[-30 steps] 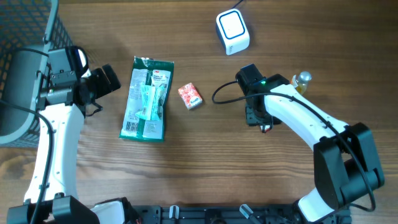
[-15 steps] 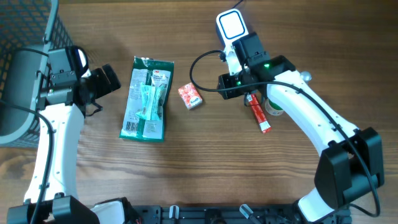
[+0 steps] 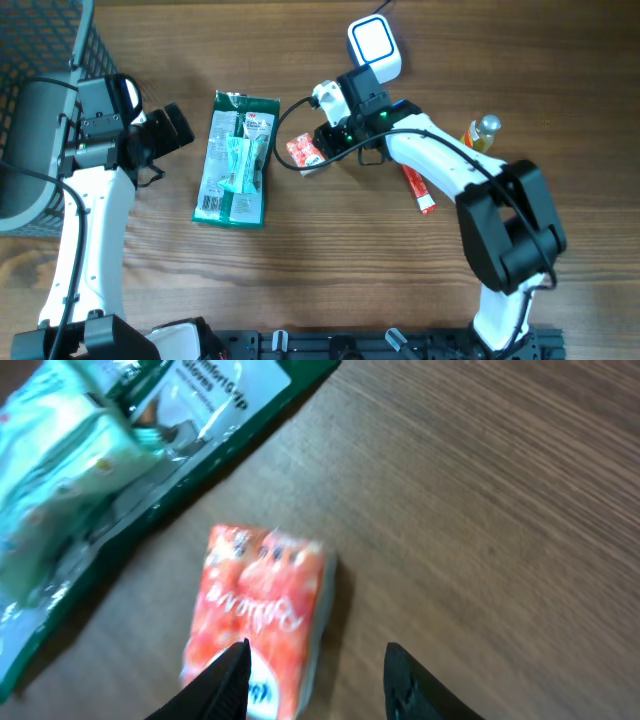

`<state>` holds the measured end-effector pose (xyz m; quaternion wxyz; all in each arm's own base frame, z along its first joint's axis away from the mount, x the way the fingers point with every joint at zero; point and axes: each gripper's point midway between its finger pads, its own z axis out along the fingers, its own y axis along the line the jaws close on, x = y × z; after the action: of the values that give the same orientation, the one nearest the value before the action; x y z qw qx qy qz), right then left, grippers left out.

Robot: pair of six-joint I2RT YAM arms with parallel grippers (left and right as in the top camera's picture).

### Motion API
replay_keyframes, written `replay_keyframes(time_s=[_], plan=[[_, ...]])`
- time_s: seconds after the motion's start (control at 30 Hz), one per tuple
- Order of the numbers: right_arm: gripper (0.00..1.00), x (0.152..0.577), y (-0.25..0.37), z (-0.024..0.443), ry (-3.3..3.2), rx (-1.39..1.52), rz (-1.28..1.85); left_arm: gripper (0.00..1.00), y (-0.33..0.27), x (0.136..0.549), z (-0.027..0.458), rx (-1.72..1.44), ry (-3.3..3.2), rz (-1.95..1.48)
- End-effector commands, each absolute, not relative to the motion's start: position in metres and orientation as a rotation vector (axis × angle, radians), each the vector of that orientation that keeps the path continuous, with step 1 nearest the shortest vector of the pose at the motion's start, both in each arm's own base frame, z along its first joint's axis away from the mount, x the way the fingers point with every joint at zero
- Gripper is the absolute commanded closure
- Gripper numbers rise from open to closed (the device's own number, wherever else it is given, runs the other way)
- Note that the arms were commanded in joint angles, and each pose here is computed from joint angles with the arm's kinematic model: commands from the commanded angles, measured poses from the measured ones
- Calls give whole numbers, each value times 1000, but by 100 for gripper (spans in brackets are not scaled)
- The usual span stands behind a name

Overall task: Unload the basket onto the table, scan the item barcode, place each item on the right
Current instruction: 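Move the right gripper to the red-white snack pack and close it, then lift the snack pack with the right gripper toward the scanner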

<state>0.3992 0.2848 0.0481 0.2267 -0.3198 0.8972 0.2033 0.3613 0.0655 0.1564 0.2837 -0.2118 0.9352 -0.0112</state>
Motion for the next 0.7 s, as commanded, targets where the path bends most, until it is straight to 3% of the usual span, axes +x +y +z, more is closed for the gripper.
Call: replay_keyframes(time_s=[0.0, 0.67], plan=[[57, 396, 297, 31, 2470, -927, 640, 0, 67, 363, 159, -555, 2496, -21], [64, 373, 295, -20, 2610, -887, 734, 0, 67, 363, 159, -555, 2496, -21]])
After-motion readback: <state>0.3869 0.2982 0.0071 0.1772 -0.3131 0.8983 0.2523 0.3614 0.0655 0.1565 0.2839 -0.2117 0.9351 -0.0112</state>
